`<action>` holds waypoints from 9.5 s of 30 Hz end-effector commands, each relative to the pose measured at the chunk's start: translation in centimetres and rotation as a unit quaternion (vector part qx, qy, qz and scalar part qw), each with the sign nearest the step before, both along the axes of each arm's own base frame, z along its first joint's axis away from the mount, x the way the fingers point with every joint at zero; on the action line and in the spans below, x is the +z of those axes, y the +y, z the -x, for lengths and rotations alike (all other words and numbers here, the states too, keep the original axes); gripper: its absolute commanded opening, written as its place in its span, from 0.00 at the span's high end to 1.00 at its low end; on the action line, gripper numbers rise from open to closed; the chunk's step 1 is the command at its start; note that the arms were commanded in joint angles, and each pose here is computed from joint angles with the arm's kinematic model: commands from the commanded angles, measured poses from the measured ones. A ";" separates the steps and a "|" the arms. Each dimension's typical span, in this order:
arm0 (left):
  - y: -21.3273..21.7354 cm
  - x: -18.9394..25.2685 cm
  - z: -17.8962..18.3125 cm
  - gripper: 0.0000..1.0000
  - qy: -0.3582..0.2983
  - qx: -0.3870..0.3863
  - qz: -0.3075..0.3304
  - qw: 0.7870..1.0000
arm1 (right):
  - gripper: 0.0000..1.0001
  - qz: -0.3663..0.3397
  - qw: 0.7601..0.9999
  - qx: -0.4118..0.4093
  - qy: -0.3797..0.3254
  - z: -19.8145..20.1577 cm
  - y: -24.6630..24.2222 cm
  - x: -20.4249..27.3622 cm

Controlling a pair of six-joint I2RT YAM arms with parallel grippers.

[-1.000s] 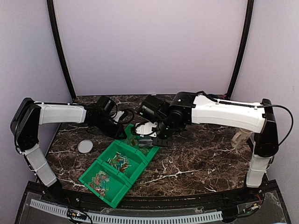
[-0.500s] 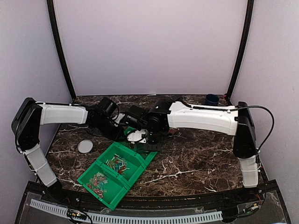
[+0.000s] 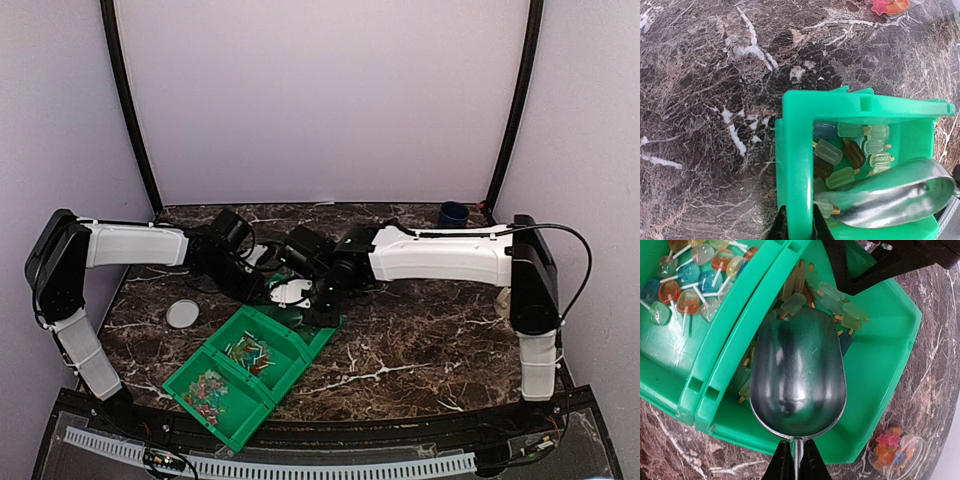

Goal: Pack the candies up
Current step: Scoop the fake candies from the storage box, then place the fake candies in the packing bottle, then place the storage box at the center of the board, then place the spatula at the center of the board.

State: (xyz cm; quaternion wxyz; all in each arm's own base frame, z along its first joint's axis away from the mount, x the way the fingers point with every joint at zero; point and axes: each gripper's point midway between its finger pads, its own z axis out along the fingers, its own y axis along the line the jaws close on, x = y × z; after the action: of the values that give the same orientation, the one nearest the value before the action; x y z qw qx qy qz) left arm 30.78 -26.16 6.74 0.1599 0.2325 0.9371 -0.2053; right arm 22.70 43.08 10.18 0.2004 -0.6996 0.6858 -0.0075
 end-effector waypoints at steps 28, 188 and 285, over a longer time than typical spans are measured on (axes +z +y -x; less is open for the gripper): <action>-2.8 5.1 -0.7 1.00 -0.038 -0.017 0.088 0.995 | 1.00 -0.282 0.957 -0.034 0.061 -1.0 2.2 -2.9; -0.3 3.9 -2.9 1.00 -0.053 0.023 0.031 0.998 | 0.98 -0.172 0.886 -0.374 -0.212 -11.0 -19.9 11.6; 1.8 10.5 2.8 0.01 -0.061 0.184 0.096 0.976 | 0.95 -0.330 0.763 -0.537 -0.139 -15.2 -25.2 -3.3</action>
State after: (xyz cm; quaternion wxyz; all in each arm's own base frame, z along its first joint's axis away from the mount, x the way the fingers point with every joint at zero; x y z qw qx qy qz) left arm 29.98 -25.34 19.83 0.3193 0.0707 0.9102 -0.2539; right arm 35.93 16.76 5.94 0.4558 -0.1129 0.8828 -0.0093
